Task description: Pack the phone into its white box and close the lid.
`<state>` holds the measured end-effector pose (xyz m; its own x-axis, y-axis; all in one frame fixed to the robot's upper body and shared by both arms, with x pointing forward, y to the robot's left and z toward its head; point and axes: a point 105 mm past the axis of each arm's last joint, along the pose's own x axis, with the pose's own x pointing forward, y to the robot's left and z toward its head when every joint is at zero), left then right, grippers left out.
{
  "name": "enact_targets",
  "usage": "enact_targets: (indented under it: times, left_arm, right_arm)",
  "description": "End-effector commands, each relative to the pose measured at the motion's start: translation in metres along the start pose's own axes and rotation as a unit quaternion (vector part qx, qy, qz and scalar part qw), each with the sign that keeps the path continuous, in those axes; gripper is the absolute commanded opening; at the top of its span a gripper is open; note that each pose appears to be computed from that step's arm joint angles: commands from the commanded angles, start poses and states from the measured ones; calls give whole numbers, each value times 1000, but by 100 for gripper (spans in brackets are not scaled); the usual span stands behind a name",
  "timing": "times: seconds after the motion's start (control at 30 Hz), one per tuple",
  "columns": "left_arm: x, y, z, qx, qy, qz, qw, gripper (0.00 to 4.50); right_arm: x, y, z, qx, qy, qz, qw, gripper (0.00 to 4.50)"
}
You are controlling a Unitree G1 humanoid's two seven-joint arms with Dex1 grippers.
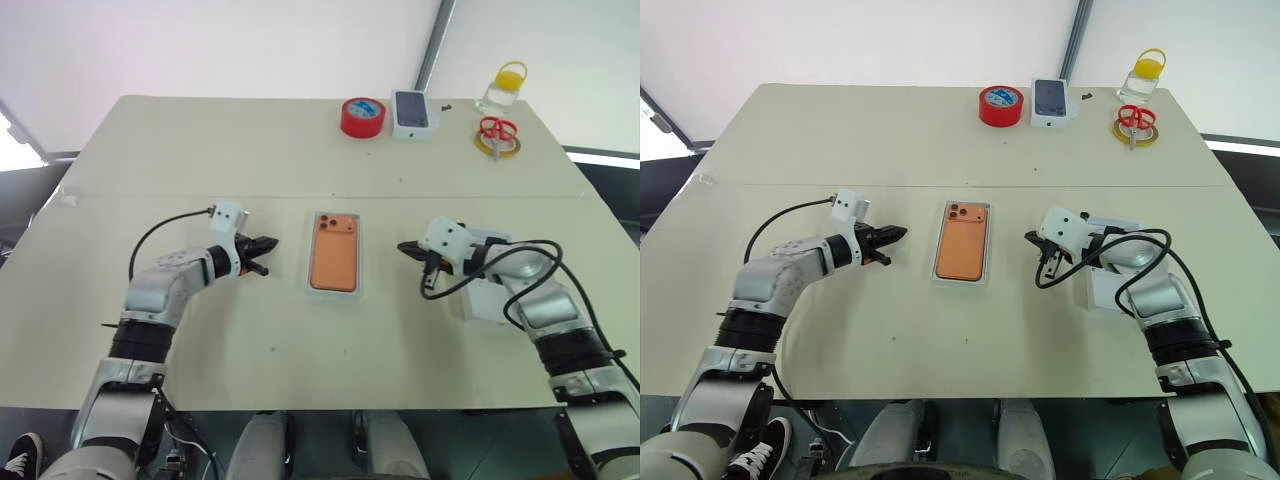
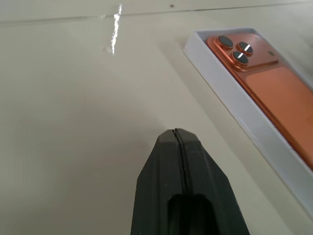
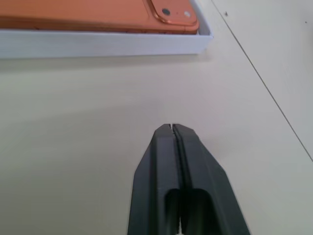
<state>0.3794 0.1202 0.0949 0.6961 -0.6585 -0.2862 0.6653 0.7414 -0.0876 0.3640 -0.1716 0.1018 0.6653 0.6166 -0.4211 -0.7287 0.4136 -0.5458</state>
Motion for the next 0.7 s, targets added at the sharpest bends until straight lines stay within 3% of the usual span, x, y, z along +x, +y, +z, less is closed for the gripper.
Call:
enact_targets:
  times: [0.03, 0.1, 0.23, 0.37, 0.6, 0.7]
  left_arm:
    - [9, -21, -29, 120, 77, -56, 988, 8]
    - [10, -26, -44, 187, 111, -79, 973, 8]
    - [18, -61, -26, 120, 46, -156, 979, 8]
    - [14, -99, -31, 112, 48, -255, 959, 8]
    - [31, -147, -11, 112, 3, -321, 940, 8]
    - [42, -154, -10, 123, 0, -318, 940, 8]
  right_arm:
    - [7, 4, 5, -29, -2, 7, 1000, 4]
    - [9, 6, 8, -20, -10, 11, 1000, 4]
    - [7, 13, 18, -19, -35, 23, 999, 4]
    - [-5, 24, 28, -3, -62, 48, 997, 4]
    - [-33, 36, 17, 6, -40, 76, 996, 4]
    - [-47, 36, 11, 10, -23, 76, 997, 4]
